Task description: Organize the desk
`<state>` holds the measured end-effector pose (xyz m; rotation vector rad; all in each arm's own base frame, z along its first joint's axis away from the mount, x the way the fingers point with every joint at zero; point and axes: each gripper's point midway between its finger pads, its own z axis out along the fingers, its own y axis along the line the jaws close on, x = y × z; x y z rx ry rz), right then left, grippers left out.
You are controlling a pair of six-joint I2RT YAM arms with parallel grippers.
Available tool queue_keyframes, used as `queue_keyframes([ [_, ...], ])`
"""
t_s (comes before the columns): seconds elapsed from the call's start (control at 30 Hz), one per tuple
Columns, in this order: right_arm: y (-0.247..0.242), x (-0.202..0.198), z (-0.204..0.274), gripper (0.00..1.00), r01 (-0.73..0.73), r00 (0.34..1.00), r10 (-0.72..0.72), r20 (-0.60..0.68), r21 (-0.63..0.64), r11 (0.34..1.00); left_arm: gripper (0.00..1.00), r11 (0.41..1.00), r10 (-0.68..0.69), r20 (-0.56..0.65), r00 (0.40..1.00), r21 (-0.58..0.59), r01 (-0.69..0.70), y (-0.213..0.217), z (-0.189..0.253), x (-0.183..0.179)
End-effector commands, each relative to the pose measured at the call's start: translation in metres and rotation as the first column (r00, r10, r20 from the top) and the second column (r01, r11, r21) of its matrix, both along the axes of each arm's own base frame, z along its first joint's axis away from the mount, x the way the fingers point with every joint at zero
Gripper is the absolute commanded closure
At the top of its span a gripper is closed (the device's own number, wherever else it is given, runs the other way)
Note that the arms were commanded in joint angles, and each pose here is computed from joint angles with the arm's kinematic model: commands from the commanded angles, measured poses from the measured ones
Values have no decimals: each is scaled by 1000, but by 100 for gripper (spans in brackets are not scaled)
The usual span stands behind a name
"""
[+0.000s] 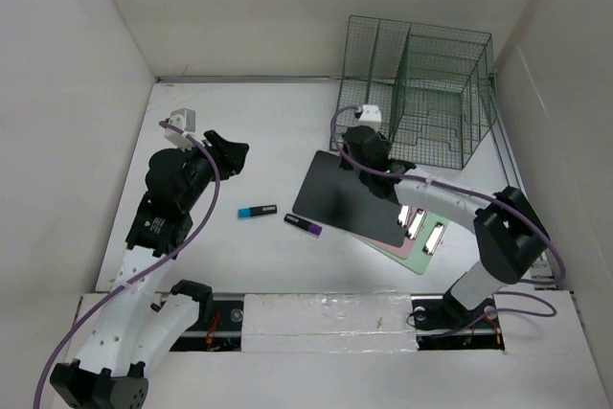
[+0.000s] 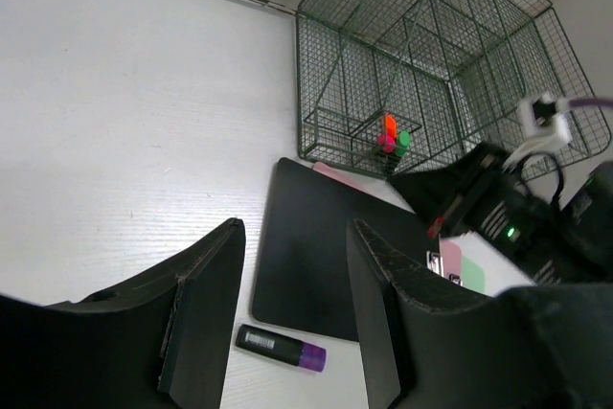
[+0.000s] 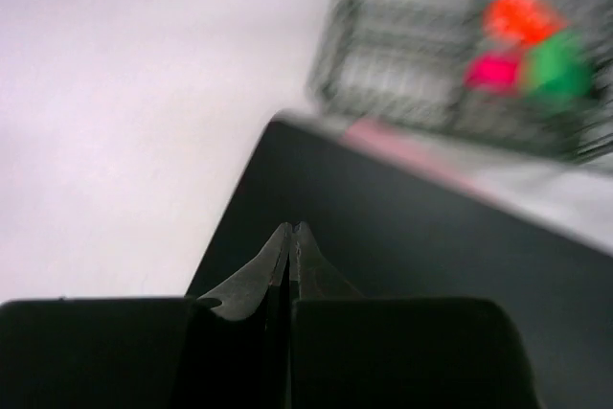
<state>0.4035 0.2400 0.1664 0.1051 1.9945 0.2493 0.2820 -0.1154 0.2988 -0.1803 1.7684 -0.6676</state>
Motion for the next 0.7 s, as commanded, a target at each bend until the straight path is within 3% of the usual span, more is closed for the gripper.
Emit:
queue_keyframes([
  [0.0, 69, -46, -23, 100, -248, 965, 255, -61, 103, 963, 57, 1000, -9, 51, 999, -5, 10, -1, 13, 1],
  [0.2, 138, -85, -33, 93, -462, 883, 466, -53, 80, 883, 57, 1000, 2, 58, 998, -17, -1, 1, 16, 0],
  [0.3, 176, -100, -32, 75, -575, 816, 577, -41, 51, 816, 57, 1000, 19, 65, 998, -19, -17, 4, 19, -1],
  [0.43, 206, -99, -37, 47, -613, 790, 613, -10, -31, 790, 57, 996, 85, 58, 995, -29, -83, 15, 23, -3],
  [0.53, 231, -102, -46, 39, -671, 740, 672, -18, -86, 736, 57, 980, 191, 46, 980, -60, -189, 32, 27, -2],
  [0.67, 257, -107, -58, 37, -754, 655, 754, -55, -123, 646, 57, 943, 323, 17, 946, -90, -320, 54, 28, -1],
])
